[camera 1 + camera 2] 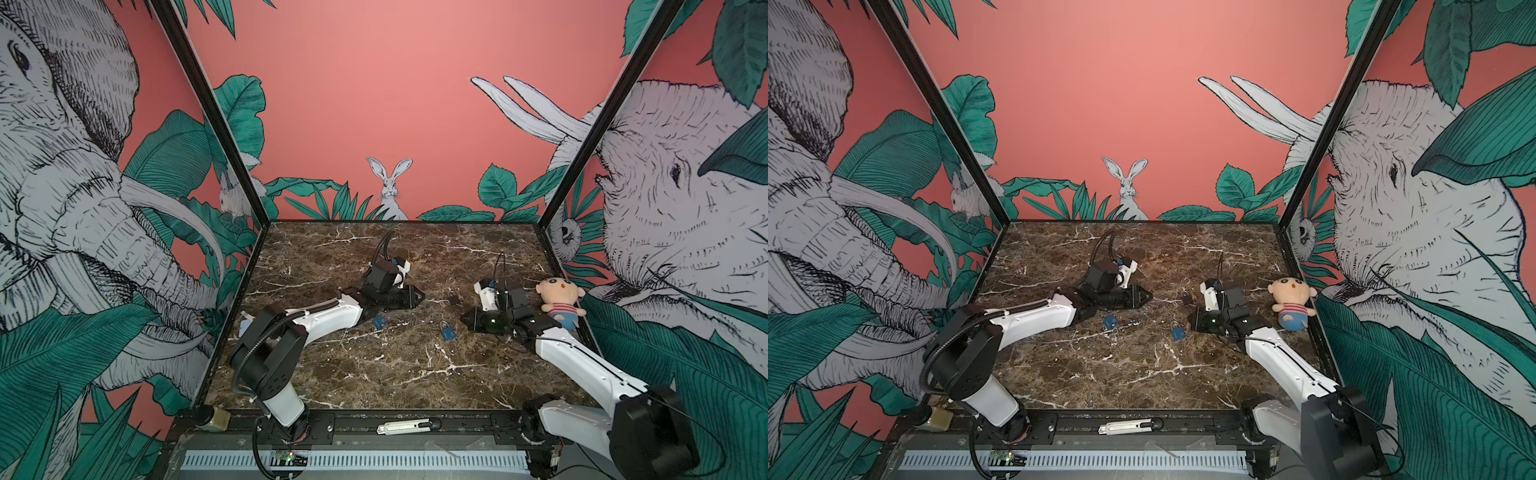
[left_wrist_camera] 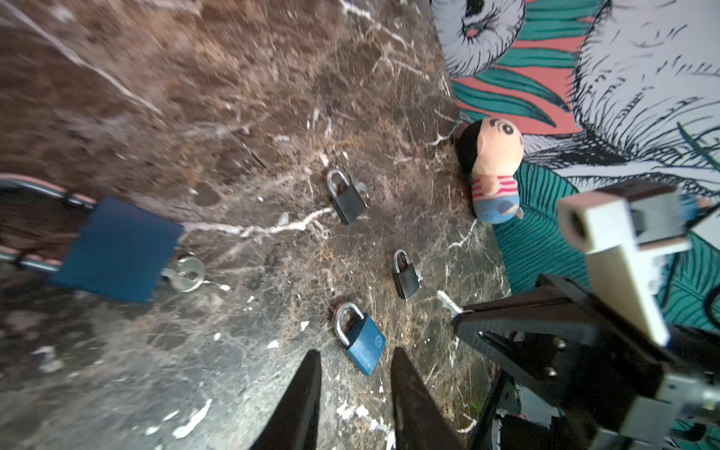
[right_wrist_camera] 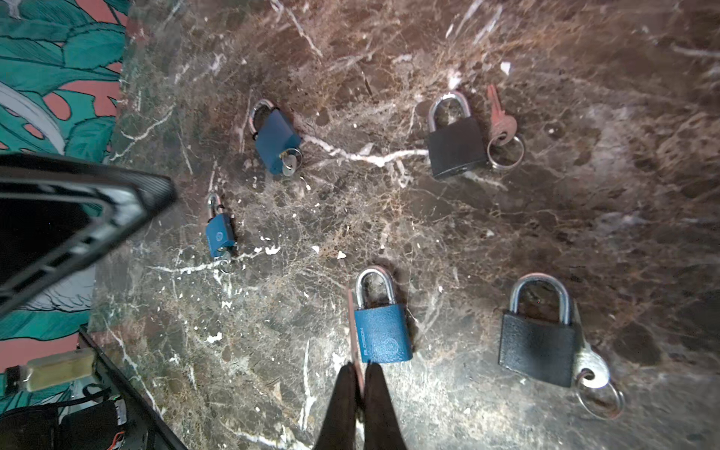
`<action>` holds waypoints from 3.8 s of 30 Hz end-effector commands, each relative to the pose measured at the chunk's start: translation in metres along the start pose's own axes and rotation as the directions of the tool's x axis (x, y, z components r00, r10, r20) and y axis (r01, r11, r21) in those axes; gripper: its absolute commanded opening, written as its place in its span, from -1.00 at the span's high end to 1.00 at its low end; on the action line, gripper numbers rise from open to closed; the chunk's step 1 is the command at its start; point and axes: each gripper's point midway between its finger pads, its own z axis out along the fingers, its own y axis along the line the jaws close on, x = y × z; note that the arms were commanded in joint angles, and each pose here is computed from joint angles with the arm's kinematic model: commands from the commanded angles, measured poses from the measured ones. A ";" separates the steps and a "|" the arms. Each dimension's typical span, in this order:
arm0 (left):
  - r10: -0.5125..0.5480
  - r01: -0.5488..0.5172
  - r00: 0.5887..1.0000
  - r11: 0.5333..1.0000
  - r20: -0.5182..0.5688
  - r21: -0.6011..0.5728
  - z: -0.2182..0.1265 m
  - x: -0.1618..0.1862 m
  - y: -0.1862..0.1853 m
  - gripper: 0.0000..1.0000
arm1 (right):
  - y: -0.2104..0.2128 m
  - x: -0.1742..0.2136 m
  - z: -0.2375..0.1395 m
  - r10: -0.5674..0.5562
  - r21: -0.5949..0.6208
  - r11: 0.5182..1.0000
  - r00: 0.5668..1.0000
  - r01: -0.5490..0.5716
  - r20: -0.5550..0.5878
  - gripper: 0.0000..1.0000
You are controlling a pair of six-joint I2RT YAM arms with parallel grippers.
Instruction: Lock with the key
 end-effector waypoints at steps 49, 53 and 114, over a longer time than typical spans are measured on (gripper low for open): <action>0.013 -0.010 0.998 0.999 0.055 -0.051 -0.024 -0.005 0.015 0.32 | -0.028 0.031 0.049 -0.025 0.150 0.988 0.996 0.037 -0.081 0.65; 0.017 -0.014 0.998 0.999 0.060 -0.052 -0.025 -0.006 0.015 0.32 | -0.027 0.030 0.047 -0.032 0.154 0.987 0.997 0.044 -0.075 0.59; -0.148 0.247 0.952 0.888 0.269 -0.388 -0.174 -0.022 0.134 0.26 | 0.098 -0.096 0.167 -0.556 0.122 0.804 0.809 0.582 -0.191 0.16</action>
